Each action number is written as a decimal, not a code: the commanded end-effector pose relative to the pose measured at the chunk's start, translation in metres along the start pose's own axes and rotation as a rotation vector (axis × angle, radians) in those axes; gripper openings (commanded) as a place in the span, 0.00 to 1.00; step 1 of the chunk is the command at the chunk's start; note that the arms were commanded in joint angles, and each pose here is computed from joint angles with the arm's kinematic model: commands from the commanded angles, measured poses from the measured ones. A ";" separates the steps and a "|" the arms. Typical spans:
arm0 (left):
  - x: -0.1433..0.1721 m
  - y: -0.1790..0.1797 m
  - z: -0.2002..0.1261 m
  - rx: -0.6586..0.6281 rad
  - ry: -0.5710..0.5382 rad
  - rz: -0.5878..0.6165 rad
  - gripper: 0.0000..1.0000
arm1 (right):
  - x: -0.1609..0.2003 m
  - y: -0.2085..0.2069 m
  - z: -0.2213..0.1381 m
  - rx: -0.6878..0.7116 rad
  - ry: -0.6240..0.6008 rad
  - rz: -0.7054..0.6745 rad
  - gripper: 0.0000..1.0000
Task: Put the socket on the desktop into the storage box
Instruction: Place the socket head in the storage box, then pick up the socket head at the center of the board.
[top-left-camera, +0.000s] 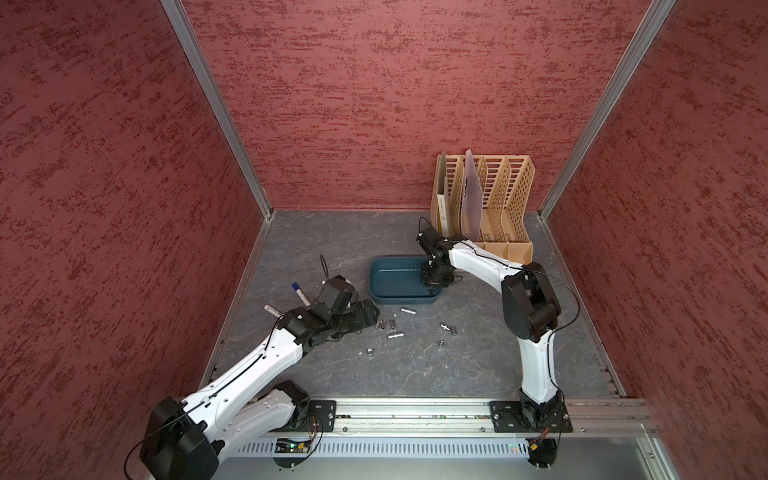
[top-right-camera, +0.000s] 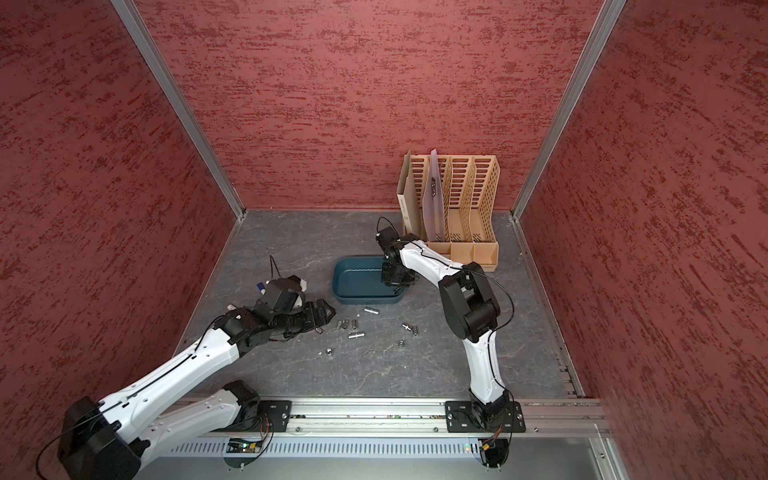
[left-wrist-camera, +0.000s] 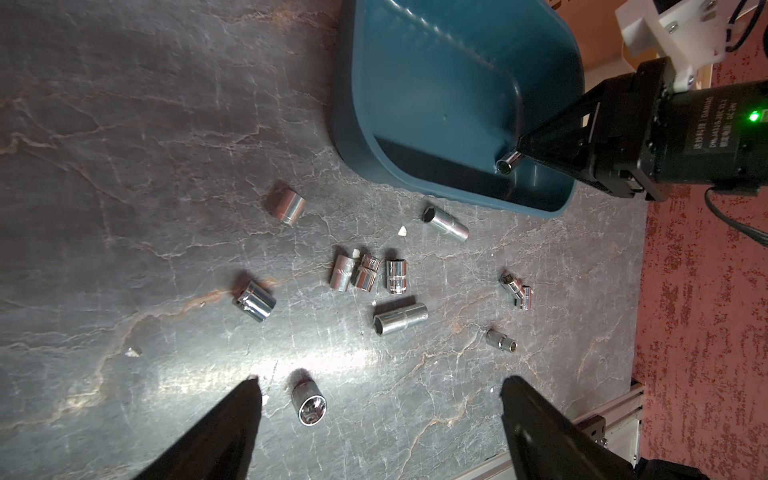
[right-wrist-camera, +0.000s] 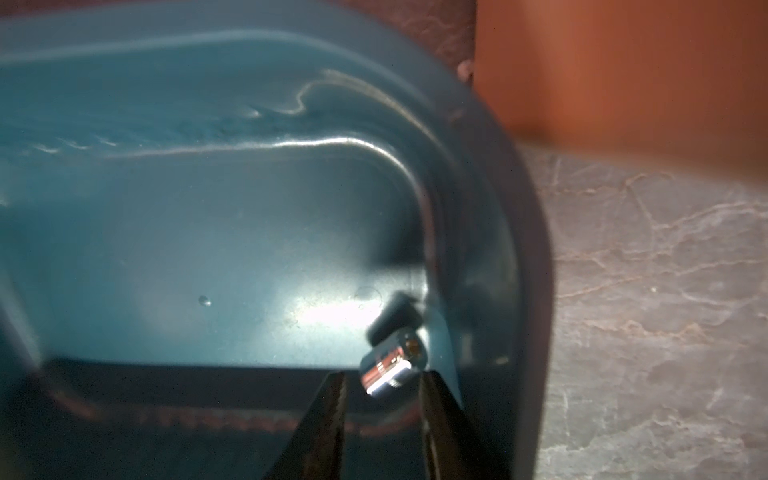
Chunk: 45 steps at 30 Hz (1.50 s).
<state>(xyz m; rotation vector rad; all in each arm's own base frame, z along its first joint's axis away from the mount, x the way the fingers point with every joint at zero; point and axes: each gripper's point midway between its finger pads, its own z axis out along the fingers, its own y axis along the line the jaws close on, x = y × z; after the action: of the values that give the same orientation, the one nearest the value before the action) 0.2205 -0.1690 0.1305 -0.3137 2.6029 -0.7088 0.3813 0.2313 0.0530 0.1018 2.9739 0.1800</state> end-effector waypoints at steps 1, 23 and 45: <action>-0.003 -0.002 -0.003 0.004 -0.001 0.011 0.93 | -0.012 0.008 -0.026 -0.020 -0.066 -0.011 0.39; -0.009 0.001 -0.002 -0.049 0.018 0.022 0.89 | 0.030 0.011 -0.109 -0.172 -0.214 -0.048 0.44; 0.039 -0.083 0.035 0.181 0.163 0.165 0.88 | 0.103 -0.053 -0.089 -0.095 -0.155 0.033 0.47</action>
<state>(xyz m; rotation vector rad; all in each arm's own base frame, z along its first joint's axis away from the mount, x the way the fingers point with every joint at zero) 0.2075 -0.2471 0.1197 -0.0222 2.7025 -0.8414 0.2623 0.1809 0.1163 0.1212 2.8323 0.3240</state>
